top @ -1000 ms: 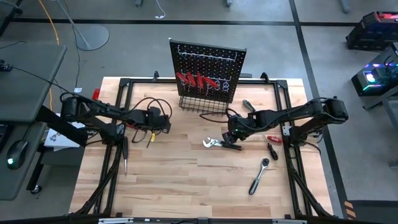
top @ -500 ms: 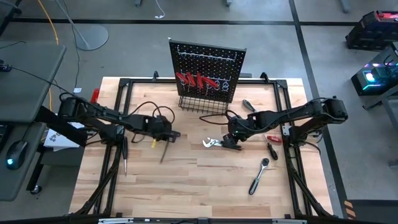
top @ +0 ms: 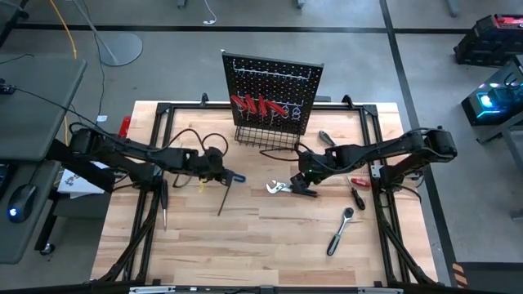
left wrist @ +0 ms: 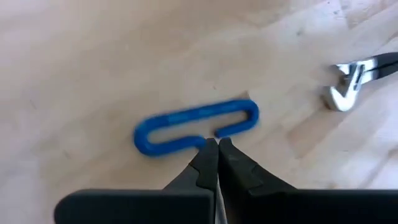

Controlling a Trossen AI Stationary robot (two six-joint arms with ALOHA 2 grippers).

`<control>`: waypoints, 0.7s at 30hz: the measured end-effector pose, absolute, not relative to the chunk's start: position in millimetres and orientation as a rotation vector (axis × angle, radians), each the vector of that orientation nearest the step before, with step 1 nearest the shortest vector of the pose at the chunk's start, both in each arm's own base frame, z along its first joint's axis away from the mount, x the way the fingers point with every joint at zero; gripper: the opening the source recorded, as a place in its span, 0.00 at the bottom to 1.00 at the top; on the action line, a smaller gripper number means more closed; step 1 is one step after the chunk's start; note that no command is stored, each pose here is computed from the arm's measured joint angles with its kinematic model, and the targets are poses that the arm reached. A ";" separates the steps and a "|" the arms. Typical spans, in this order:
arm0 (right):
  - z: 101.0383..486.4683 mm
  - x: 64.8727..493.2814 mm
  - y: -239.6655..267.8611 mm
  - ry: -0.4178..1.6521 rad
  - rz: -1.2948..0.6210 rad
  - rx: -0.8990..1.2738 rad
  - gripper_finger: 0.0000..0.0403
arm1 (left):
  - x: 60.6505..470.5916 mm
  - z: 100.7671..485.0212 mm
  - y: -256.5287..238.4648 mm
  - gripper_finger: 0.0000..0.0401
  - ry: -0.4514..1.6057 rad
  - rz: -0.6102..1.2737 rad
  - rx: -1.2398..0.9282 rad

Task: Hang tools onto peg board
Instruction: Hang the blue pick tool on the pegboard

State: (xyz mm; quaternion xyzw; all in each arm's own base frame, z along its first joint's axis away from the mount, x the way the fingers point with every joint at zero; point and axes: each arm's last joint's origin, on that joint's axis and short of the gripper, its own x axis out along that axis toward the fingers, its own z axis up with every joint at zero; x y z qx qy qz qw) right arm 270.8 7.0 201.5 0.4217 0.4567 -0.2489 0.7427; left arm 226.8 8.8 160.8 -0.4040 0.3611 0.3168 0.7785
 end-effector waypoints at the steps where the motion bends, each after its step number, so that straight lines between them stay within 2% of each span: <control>1: 201.8 271.5 5.8 0.991 -0.546 0.927 0.52 | 226.7 159.6 12.0 0.00 0.795 0.683 -0.851; 15: 204.2 275.8 3.2 0.961 -0.500 0.966 0.52 | 230.5 120.2 21.0 0.00 1.093 0.641 -0.680; 21: 204.6 276.4 3.9 0.957 -0.500 0.999 0.52 | 219.5 122.7 0.7 0.00 1.279 0.501 -0.852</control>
